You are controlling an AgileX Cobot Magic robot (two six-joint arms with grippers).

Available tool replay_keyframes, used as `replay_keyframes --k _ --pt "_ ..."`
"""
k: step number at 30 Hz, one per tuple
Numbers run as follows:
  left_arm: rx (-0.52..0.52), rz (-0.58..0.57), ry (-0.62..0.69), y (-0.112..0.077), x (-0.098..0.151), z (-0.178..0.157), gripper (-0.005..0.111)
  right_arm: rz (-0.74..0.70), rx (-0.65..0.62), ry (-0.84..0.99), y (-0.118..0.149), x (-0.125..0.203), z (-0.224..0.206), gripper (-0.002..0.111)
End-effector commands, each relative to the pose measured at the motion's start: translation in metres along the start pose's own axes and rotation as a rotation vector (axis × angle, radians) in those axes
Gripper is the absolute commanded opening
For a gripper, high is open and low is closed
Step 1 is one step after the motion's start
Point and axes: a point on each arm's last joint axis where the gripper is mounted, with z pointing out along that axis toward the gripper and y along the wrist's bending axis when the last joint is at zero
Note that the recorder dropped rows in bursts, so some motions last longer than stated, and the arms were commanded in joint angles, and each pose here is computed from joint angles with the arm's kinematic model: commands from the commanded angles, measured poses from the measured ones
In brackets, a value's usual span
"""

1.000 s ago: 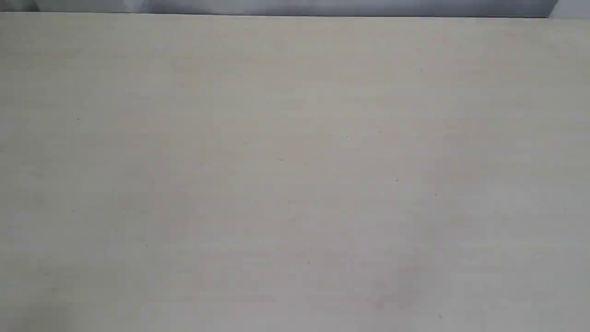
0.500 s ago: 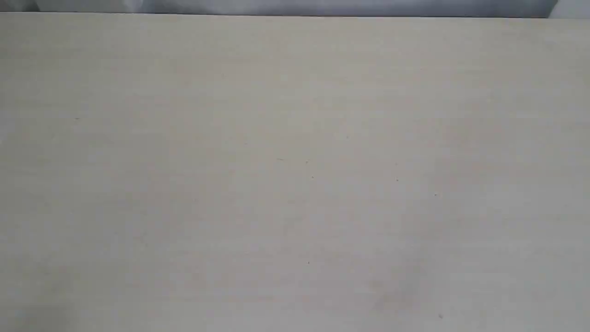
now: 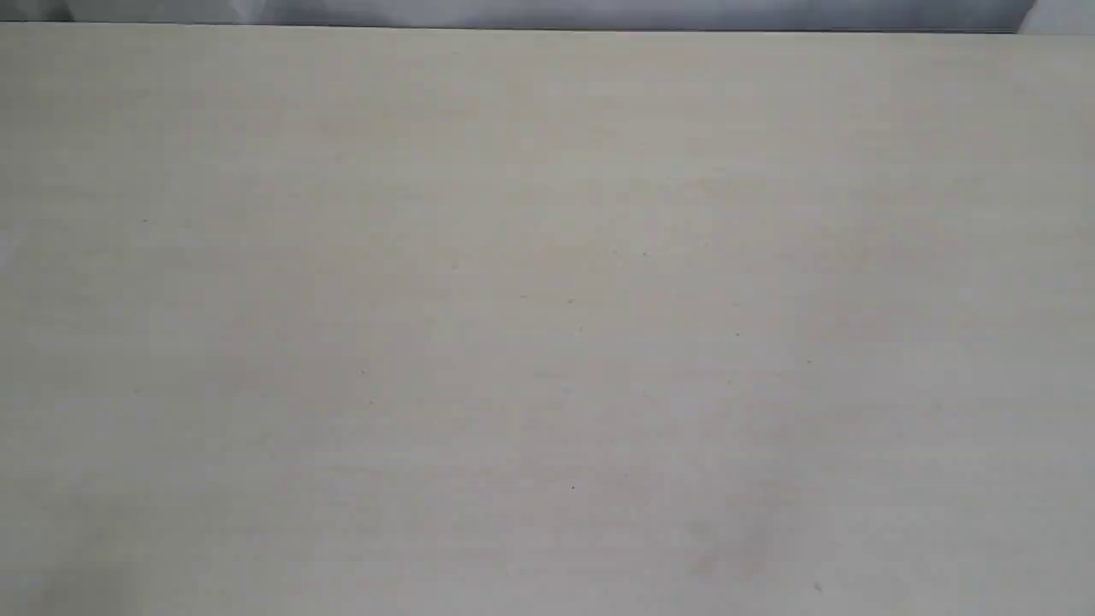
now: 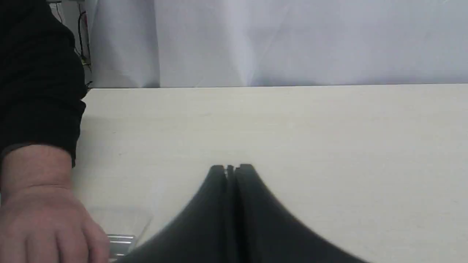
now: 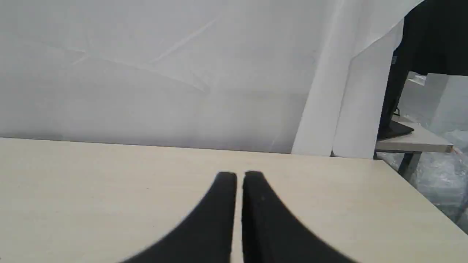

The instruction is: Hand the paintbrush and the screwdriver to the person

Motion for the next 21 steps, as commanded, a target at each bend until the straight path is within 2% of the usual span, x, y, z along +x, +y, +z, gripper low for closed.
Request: replay_keyframes --k 1,8,21 --pt "0.009 -0.002 -0.007 -0.001 0.000 0.000 0.000 -0.020 -0.004 0.023 0.001 0.007 0.001 0.005" --pt "0.010 -0.005 -0.005 -0.001 0.000 0.000 0.000 -0.022 -0.011 0.091 0.003 0.031 0.004 0.005" --pt "0.010 -0.005 -0.005 -0.001 0.000 0.000 0.000 -0.014 -0.009 0.093 0.003 0.031 0.004 0.005"
